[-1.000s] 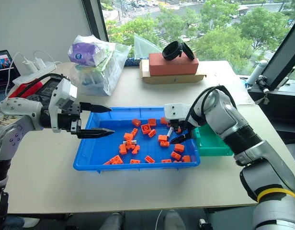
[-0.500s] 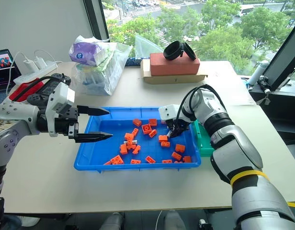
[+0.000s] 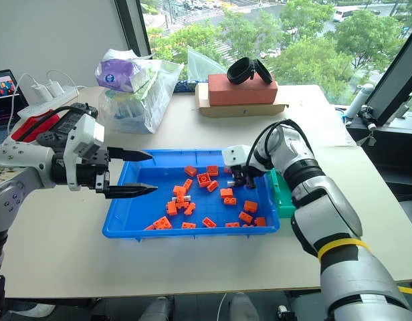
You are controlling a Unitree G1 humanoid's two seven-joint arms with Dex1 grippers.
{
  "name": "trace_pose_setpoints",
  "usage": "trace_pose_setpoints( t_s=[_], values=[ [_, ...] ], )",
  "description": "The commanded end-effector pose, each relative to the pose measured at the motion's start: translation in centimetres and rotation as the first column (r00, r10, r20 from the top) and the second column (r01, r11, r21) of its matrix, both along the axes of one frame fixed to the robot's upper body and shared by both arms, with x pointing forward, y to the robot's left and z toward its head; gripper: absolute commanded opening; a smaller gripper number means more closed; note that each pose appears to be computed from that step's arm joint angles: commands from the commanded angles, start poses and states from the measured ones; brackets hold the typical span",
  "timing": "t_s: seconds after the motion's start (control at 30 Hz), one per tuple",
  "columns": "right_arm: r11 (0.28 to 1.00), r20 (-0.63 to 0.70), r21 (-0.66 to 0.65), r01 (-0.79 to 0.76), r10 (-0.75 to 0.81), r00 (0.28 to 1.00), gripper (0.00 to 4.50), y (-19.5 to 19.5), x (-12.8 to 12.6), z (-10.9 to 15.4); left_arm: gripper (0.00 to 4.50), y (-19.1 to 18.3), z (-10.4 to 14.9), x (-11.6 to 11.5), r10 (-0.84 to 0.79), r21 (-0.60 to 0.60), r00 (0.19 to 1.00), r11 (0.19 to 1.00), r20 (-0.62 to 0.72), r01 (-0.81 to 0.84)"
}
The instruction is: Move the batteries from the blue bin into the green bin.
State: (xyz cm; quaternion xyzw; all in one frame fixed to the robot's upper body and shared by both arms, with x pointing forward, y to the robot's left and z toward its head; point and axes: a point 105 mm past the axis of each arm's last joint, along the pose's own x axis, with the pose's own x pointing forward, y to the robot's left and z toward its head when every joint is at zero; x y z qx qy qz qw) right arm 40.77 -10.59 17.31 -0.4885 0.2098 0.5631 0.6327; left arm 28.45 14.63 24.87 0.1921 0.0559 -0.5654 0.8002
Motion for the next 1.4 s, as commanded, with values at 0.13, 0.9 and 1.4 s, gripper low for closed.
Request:
trace_pose_setpoints(
  t_s=[0.13,0.9,1.4],
  values=[
    [0.956,0.035,0.262,0.130,-0.144,0.989,0.25,-0.4,-1.5,7.6,4.50,-0.6,1.3,-0.1,-0.022,-0.027,0.998,0.999,0.052,0.023],
    [0.366,-0.251,0.344,0.865,-0.852,0.460,0.25,-13.3,-4.5,5.2,4.50,-2.0,0.9,2.9,-0.033,-0.015,0.994,0.999,0.102,0.035],
    [0.394,-0.222,0.312,0.864,-0.854,0.470,3.08,-13.6,-6.3,4.8,4.50,-3.2,0.6,3.6,-0.079,-0.041,0.992,0.996,0.094,0.083]
  ],
)
